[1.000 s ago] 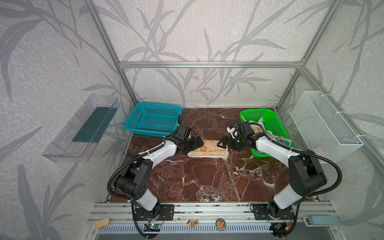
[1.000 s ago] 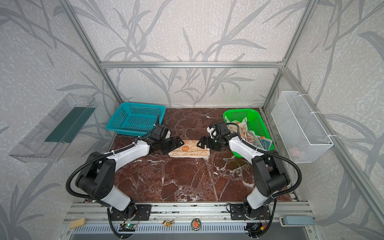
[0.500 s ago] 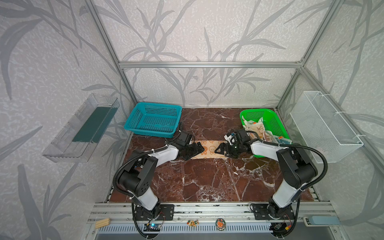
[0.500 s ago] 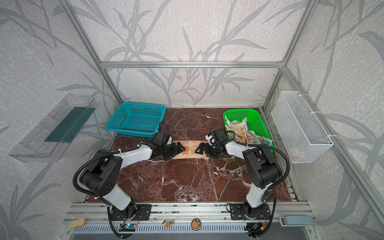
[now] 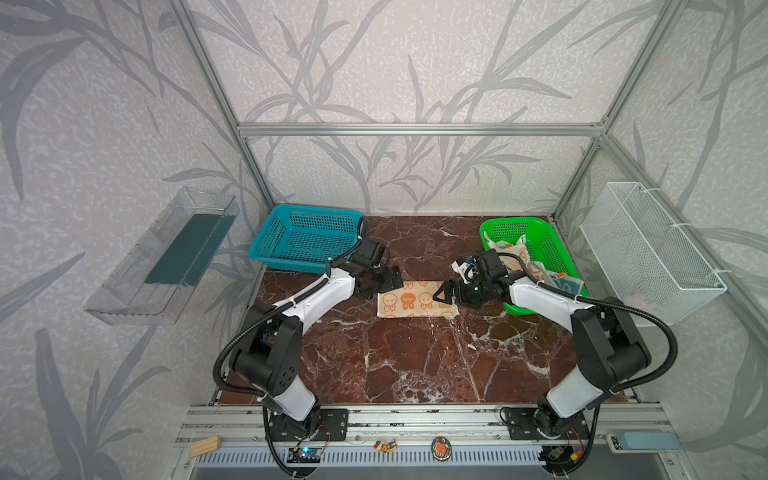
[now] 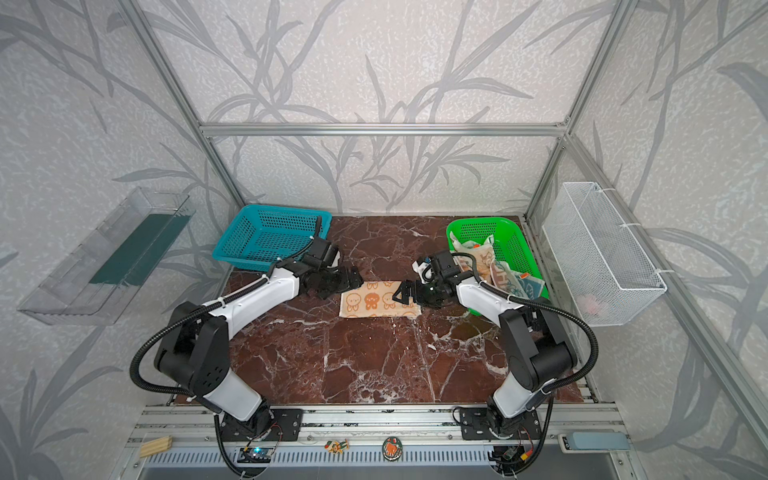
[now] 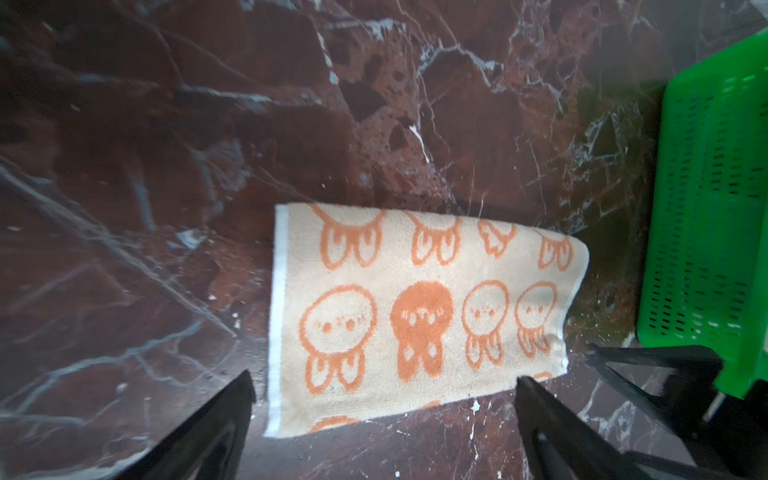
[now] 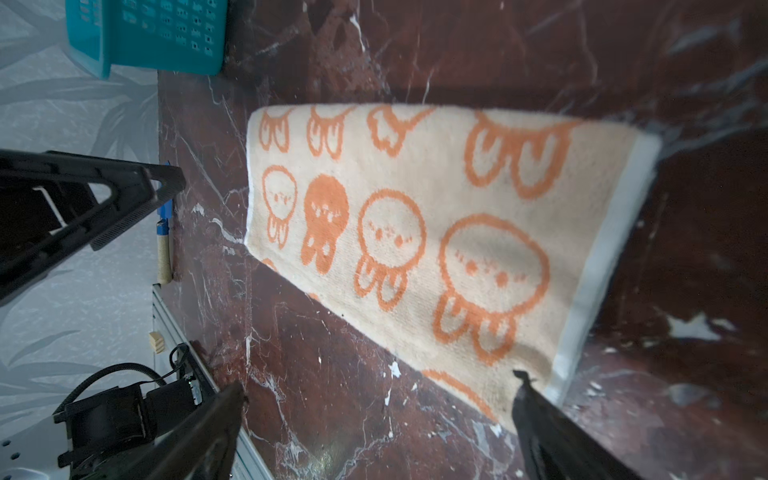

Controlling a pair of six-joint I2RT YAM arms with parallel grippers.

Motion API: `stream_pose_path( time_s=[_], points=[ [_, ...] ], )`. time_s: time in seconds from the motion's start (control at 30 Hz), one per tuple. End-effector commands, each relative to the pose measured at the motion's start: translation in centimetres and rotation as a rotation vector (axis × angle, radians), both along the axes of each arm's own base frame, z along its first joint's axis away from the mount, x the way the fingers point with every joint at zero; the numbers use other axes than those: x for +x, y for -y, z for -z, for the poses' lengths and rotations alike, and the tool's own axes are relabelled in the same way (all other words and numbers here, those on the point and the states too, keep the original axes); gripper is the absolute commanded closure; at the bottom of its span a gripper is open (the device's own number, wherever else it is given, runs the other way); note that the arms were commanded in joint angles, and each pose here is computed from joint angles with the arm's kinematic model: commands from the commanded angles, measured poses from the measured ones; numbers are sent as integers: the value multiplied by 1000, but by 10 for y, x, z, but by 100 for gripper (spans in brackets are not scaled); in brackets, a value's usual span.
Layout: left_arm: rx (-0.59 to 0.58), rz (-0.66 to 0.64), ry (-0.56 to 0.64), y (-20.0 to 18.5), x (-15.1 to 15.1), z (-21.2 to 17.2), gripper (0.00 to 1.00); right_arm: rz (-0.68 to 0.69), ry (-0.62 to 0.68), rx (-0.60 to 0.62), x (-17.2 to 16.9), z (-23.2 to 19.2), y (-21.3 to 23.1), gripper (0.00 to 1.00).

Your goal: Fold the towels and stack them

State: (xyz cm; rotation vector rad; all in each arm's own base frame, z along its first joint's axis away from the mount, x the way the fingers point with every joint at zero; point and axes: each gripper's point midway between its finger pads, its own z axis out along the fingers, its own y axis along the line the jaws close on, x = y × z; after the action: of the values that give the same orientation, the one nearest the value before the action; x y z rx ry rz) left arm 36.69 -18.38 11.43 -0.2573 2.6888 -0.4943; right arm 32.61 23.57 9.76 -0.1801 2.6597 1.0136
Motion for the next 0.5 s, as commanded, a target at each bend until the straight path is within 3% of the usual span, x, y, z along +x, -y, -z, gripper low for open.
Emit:
stream_pose_path(
  time_s=[0.0,0.47],
  points=[
    [158,34,-173,-25,-20,30,1,-2,11,-108,3,-1,16,1],
    [148,102,-302,-8,-17,77,5,-17,-92,-149,1,49,15,1]
  ],
)
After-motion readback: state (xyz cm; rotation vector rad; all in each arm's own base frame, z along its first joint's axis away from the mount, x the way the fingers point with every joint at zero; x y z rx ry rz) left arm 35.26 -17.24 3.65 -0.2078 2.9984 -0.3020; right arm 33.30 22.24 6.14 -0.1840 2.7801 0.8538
